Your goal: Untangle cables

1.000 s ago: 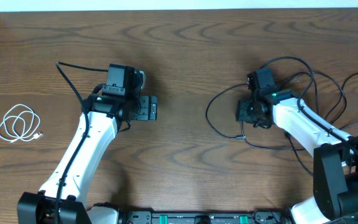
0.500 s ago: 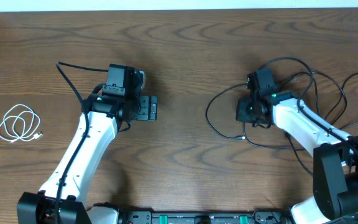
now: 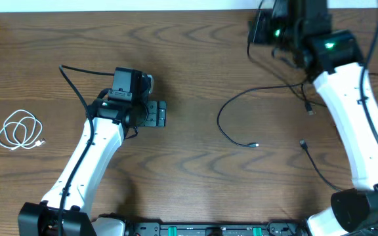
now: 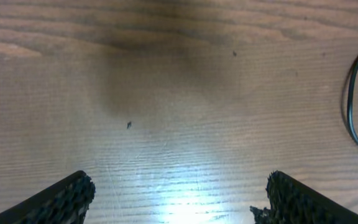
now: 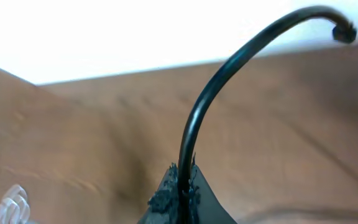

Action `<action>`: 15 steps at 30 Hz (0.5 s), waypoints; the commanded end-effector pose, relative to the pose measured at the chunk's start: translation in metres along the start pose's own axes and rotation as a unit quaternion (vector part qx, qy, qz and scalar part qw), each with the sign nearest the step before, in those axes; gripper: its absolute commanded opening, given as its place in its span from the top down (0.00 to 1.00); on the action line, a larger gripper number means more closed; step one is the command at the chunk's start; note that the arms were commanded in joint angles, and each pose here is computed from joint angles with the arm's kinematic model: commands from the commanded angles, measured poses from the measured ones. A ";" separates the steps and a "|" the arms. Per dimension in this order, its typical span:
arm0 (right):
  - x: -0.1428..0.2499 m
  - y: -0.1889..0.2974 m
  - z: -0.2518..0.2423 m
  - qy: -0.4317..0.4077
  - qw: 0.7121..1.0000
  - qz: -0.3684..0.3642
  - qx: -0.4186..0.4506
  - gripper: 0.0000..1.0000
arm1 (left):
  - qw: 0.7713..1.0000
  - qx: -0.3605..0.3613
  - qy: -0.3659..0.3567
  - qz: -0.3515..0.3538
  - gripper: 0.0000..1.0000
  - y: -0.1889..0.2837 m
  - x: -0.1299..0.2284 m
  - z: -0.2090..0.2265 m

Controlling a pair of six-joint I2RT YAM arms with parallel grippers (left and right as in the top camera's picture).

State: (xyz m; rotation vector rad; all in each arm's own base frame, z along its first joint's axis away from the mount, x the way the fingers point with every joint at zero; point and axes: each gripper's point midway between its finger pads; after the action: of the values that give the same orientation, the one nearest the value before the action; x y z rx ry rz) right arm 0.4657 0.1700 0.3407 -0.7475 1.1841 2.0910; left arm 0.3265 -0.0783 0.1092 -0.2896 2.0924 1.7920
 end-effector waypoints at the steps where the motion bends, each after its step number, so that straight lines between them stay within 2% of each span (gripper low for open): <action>1: -0.037 0.027 0.025 0.015 0.998 -0.056 -0.028 0.99 | 1.000 -0.002 0.002 -0.006 0.11 0.004 -0.003 0.000; 8: -0.039 0.030 0.019 0.023 0.998 -0.060 -0.007 0.99 | 1.000 -0.002 0.002 -0.006 0.11 0.004 -0.003 0.000; 15: -0.021 0.028 0.007 0.034 0.999 -0.023 0.018 0.99 | 1.000 -0.002 0.002 -0.006 0.11 0.004 -0.003 0.000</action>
State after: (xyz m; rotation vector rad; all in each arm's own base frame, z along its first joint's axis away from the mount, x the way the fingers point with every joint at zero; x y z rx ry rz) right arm 0.4607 0.1619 0.3692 -0.7828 1.1939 2.0365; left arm 0.3264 -0.0783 0.1091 -0.2892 2.0926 1.7923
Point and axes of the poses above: each gripper's point midway between its finger pads, its own y axis back along the fingers, its own z axis along the line the jaws close on, x = y × z, and after that the axes turned 2 degrees about -y, right-handed
